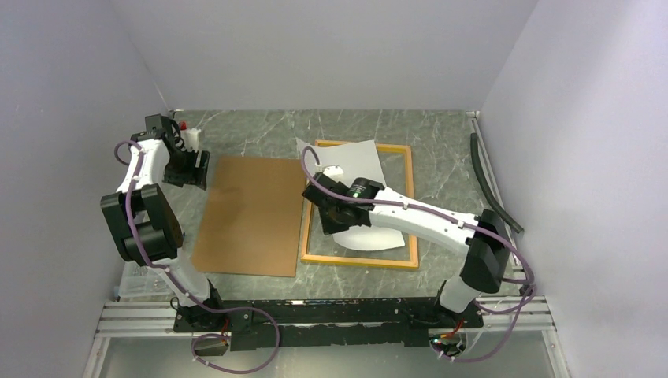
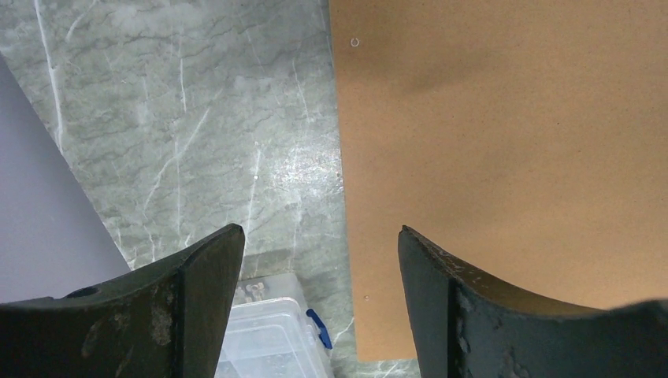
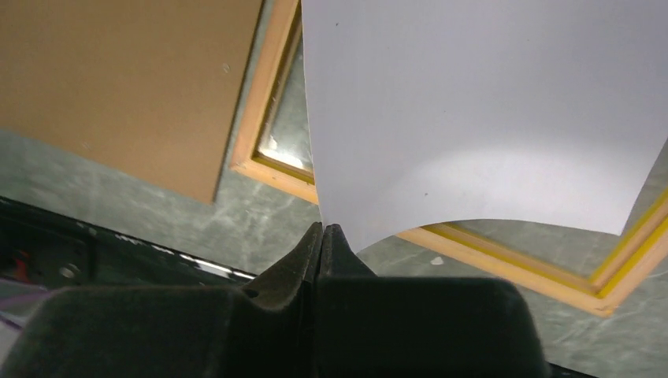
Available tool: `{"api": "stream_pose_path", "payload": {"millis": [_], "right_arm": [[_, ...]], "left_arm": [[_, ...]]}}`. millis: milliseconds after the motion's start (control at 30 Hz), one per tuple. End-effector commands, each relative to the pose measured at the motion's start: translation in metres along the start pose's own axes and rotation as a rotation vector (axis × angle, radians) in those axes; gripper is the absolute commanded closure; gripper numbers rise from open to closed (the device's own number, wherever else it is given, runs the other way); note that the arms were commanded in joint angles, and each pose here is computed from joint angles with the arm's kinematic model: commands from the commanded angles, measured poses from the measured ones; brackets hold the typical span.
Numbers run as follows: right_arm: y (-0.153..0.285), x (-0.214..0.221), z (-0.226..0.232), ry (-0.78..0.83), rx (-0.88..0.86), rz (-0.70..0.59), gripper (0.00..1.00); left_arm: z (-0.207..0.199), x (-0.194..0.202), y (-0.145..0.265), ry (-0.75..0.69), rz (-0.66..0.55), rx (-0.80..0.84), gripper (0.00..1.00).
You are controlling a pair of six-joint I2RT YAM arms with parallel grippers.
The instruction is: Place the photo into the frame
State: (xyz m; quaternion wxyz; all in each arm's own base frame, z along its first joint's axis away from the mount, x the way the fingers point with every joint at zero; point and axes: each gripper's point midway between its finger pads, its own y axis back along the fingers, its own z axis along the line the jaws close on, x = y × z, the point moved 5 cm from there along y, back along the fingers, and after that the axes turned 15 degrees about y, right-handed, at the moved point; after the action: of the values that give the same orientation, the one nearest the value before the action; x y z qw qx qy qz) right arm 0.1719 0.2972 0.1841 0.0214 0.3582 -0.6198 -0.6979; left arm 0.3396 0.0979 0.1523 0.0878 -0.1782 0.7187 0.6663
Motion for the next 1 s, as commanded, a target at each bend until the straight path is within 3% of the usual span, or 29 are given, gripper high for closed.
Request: {"api": "stream_pose_path", "payload": {"millis": [0,200,567,967], "right_arm": [[0.004,-0.019,0.003,-0.223,0.040,-0.087,1.00],[-0.012,-0.018,0.012,-0.247,0.084,0.000,1.00],[-0.008,-0.006,0.004,-0.337,0.127,-0.022,1.00],[-0.025,-0.007,-0.001,-0.252,0.198,-0.008,1.00]], "left_arm": [[-0.008,-0.005,0.013,-0.014,-0.056,0.026,0.23],[-0.007,-0.005,0.014,-0.024,-0.062,0.022,0.23],[-0.007,-0.003,0.012,-0.028,-0.058,0.026,0.23],[-0.007,-0.003,0.011,-0.028,-0.055,0.027,0.23]]}}
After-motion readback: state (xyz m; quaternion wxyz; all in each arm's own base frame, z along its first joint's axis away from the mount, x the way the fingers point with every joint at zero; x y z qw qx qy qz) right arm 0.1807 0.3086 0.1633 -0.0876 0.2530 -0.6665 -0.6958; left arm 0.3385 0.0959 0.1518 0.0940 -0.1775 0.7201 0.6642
